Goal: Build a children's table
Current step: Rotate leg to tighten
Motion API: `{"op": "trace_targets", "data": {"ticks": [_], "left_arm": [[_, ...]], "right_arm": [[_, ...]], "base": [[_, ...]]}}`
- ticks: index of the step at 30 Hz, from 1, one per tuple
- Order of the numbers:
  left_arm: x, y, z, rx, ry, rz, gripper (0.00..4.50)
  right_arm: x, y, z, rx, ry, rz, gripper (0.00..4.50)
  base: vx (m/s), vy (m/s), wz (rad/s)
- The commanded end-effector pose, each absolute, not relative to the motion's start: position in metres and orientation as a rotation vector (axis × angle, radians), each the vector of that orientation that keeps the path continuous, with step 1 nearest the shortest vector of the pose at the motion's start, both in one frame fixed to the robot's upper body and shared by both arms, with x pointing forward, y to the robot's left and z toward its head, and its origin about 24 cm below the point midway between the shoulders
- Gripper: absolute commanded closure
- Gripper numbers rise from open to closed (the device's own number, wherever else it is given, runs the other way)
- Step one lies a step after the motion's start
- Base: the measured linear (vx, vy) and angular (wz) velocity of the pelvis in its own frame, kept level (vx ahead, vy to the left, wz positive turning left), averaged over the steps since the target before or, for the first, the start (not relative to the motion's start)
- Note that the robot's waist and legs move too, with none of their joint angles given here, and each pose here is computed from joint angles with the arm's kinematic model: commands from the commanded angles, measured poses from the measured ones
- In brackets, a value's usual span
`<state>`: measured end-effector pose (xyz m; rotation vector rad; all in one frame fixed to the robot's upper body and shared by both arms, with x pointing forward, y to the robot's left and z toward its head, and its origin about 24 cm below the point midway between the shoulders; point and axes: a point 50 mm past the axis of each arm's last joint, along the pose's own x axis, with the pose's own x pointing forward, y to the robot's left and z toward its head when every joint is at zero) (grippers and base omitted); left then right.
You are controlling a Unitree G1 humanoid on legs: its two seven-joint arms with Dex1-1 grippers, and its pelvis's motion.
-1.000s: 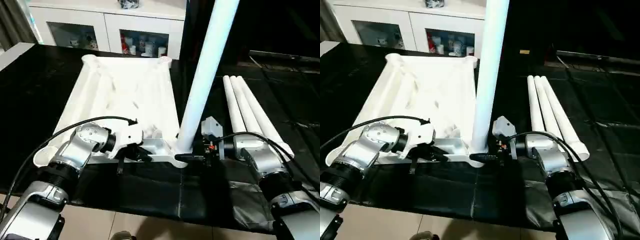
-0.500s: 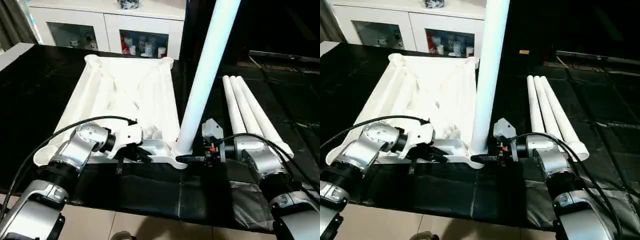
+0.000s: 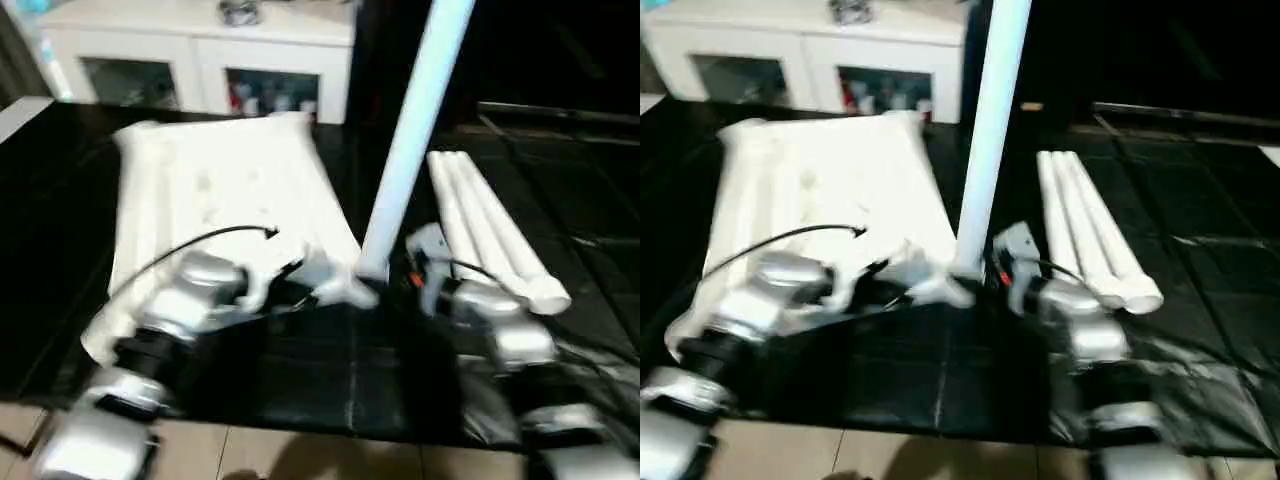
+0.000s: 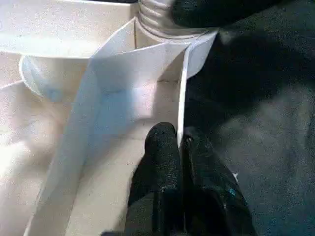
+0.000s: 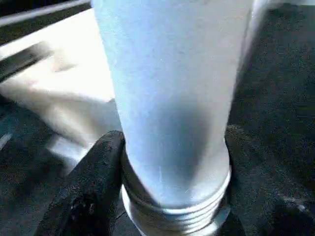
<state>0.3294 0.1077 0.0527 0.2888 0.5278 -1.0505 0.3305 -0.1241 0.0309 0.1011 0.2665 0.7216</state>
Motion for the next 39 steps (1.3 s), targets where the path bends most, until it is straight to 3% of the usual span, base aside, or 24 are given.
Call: {"op": "trace_targets", "data": {"ticks": [1,4,7,9,18,22,31,35,39], "left_arm": [[0.334,0.077,0.078,0.176,0.363,-1.028,4.50],[0.330,0.063,0.082,0.240,0.342,-1.037,4.50],[0.329,0.066,0.081,0.293,0.346,-1.040,4.50],[0.330,0.070,0.080,0.298,0.351,-1.027,4.50],[0.326,0.093,0.074,0.311,0.387,-1.056,4.50],[0.323,0.106,0.073,0.346,0.394,-1.144,4.50],[0.313,0.133,0.071,0.500,0.445,-1.374,4.50],[0.310,0.139,0.071,0.537,0.461,-1.466,4.50],[0.307,0.141,0.070,0.562,0.475,-1.524,4.50]], "right_arm": [[0.319,-0.074,0.018,0.193,0.348,0.848,1.86],[0.324,-0.062,0.020,0.141,0.343,0.789,1.86],[0.324,-0.063,0.021,0.111,0.322,0.779,1.16],[0.324,-0.067,0.022,0.082,0.306,0.777,1.10],[0.319,-0.103,0.023,-0.002,0.244,0.841,0.37],[0.316,-0.132,0.032,-0.028,0.214,0.927,0.05],[0.308,-0.166,0.052,-0.108,0.258,1.201,0.05],[0.307,-0.167,0.057,-0.178,0.252,1.297,0.05],[0.308,-0.162,0.060,-0.174,0.255,1.366,0.05]], "base": [[0.000,0.000,0.00],[0.000,0.000,0.00],[0.000,0.000,0.00],[0.000,0.000,0.00],[0.000,0.000,0.00],[0.000,0.000,0.00],[0.000,0.000,0.00],[0.000,0.000,0.00],[0.000,0.000,0.00]]}}
